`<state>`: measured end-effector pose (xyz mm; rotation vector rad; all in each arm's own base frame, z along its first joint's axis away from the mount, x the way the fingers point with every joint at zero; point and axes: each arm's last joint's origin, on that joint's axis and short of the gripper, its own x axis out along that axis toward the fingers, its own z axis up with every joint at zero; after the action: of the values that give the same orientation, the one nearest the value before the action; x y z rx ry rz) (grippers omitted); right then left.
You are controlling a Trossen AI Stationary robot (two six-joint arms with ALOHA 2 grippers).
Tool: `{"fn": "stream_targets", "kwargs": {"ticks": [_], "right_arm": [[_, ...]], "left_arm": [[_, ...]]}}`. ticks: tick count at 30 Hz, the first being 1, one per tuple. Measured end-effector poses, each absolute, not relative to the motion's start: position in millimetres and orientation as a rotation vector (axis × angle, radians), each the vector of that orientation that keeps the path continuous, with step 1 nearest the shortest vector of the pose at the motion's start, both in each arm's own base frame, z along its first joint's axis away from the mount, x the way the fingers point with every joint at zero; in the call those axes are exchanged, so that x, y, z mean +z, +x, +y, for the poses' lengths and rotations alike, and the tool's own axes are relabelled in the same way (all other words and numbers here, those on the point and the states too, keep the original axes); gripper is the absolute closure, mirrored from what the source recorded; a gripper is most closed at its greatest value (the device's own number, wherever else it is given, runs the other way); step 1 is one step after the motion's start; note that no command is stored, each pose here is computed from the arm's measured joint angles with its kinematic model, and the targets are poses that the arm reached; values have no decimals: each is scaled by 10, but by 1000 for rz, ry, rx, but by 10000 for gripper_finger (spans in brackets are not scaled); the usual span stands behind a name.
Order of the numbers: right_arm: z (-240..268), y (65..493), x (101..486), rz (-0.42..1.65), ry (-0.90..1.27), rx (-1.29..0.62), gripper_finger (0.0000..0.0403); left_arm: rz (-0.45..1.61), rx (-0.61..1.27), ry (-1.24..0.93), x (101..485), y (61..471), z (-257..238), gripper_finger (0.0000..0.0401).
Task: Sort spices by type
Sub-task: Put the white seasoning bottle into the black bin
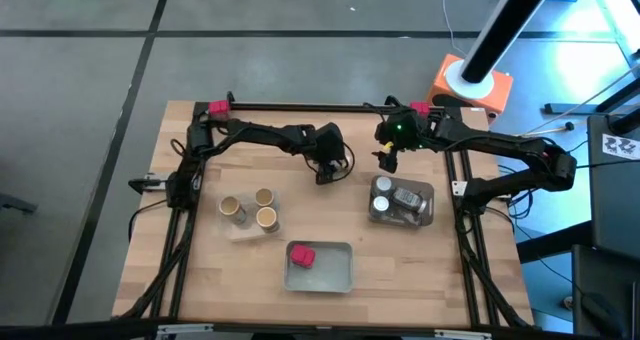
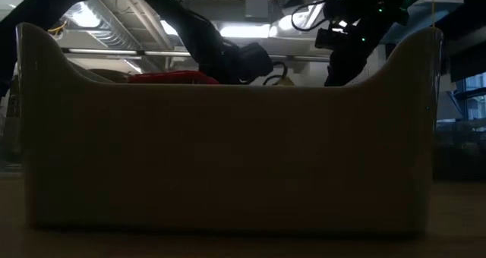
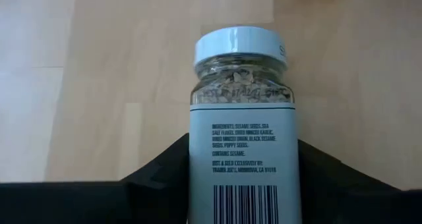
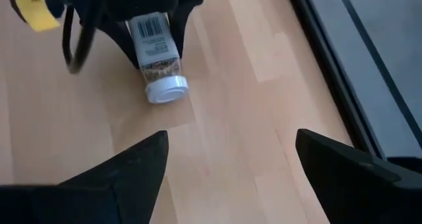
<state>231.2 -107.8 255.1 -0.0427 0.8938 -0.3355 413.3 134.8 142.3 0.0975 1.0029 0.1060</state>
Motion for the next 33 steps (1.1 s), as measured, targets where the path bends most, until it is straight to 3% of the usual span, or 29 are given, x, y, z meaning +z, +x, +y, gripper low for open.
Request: {"fn": "stream_targets", "kwargs": {"ticks": [7, 13, 17, 23, 33], "right_arm": [[-1068, 2303, 2542, 904, -28, -317, 72], [-1036, 2315, 2532, 875, 24, -211, 72], [-1035, 2354, 2427, 756, -7, -165, 72], [-1049, 2486, 2380, 409, -59, -71, 72], [-1047, 2760, 2420, 21, -19, 104, 72]], "left_arm": [[984, 126, 120, 1762, 4049, 1271, 223], [835, 141, 151, 2196, 3750, 1121, 223], [648, 199, 146, 2282, 3425, 1043, 223], [351, 239, 132, 2330, 3080, 924, 223], [101, 165, 137, 2366, 3049, 781, 223]]}}
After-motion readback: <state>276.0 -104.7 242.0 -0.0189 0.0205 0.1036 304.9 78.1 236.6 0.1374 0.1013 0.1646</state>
